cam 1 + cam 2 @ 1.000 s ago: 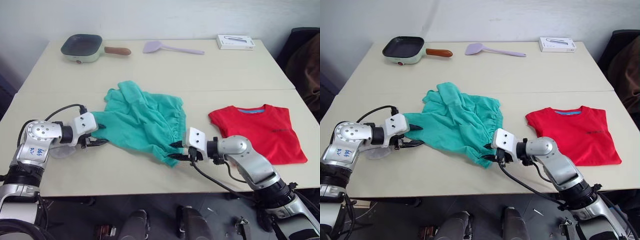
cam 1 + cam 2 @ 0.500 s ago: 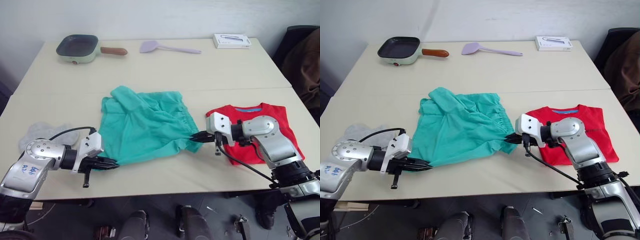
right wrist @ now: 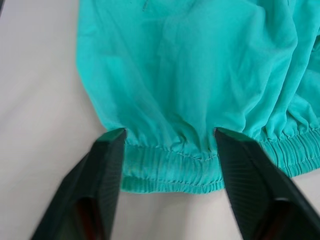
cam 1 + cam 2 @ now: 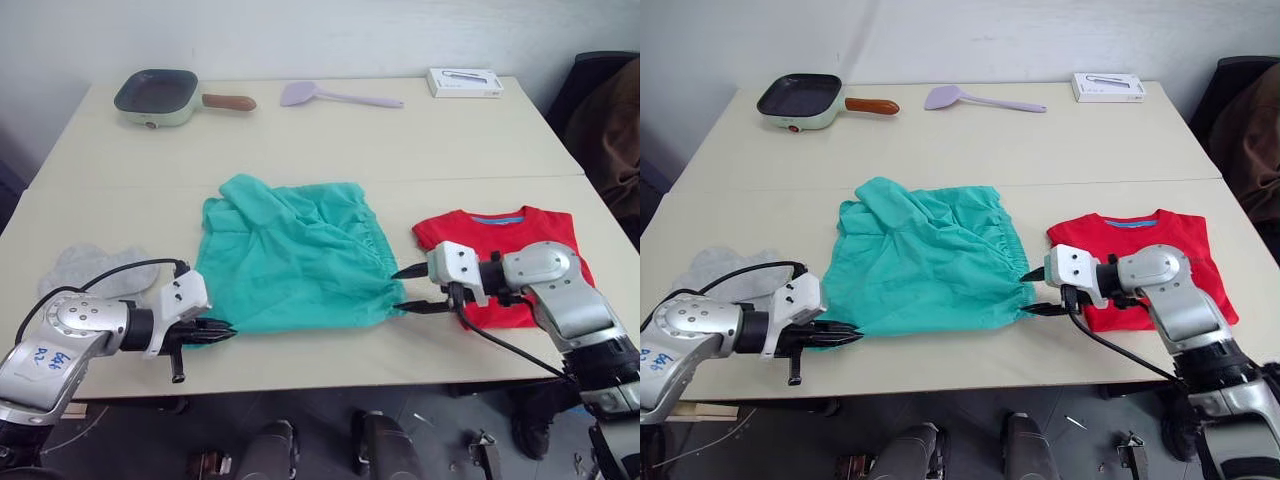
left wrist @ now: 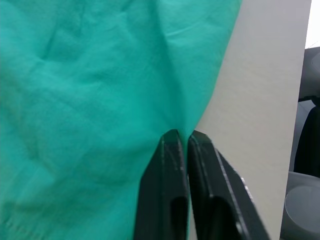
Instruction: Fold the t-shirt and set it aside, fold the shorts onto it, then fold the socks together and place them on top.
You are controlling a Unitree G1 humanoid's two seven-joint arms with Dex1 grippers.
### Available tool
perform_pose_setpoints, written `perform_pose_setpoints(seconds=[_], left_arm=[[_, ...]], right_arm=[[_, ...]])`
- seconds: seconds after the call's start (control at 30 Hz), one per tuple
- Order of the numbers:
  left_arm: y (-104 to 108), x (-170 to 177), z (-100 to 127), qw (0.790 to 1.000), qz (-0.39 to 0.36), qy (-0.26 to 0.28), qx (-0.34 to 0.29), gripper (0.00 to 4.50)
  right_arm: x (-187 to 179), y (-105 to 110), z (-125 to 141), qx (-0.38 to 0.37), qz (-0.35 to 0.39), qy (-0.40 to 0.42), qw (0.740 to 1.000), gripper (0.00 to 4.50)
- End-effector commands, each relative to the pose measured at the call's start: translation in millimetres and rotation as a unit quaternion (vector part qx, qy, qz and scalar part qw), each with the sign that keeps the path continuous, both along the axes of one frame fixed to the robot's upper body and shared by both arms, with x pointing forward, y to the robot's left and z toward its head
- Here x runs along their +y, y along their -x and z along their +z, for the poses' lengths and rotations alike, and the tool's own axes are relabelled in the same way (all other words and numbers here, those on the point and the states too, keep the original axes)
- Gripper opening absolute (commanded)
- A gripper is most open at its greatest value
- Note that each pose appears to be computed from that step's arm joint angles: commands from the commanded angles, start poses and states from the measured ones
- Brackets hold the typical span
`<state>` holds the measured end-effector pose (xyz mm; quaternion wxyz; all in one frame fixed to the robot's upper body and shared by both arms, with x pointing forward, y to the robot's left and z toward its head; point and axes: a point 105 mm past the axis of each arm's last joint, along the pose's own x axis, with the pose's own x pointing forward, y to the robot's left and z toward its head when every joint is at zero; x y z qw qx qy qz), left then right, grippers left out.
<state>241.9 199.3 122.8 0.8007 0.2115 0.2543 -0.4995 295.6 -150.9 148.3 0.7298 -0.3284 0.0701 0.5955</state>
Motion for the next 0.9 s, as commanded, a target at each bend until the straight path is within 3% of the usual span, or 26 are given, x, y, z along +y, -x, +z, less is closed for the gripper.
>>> perform_pose_setpoints(seconds=[0.03, 0.2, 0.3, 0.53, 0.8, 0.9], left_arm=[[3.5, 0.8, 13.0, 0.999, -0.005, -0.012, -0.037, 1.47], [12.1, 6.7, 21.1, 0.998, 0.002, -0.030, -0.061, 1.47], [14.1, 18.5, 14.2, 0.993, 0.005, -0.081, -0.085, 1.47], [13.2, 42.4, -5.7, 0.985, 0.014, -0.136, -0.108, 1.47], [25.6, 28.2, -2.0, 0.997, -0.002, -0.042, -0.060, 1.47], [32.7, 27.2, 2.3, 0.998, -0.013, -0.034, -0.048, 1.99]], right_arm=[[7.0, 16.8, 4.8, -0.021, 0.005, -0.006, 1.000, 3.53], [11.5, 18.3, -14.8, -0.068, -0.009, 0.027, 0.997, 3.53], [11.1, 12.9, -24.4, -0.097, -0.016, 0.043, 0.994, 3.53], [15.2, 6.7, -33.5, -0.118, -0.014, 0.049, 0.992, 3.53], [14.5, 0.2, -33.9, -0.109, -0.016, 0.042, 0.993, 3.53], [14.6, 1.6, -33.8, -0.100, -0.012, 0.037, 0.994, 3.53]])
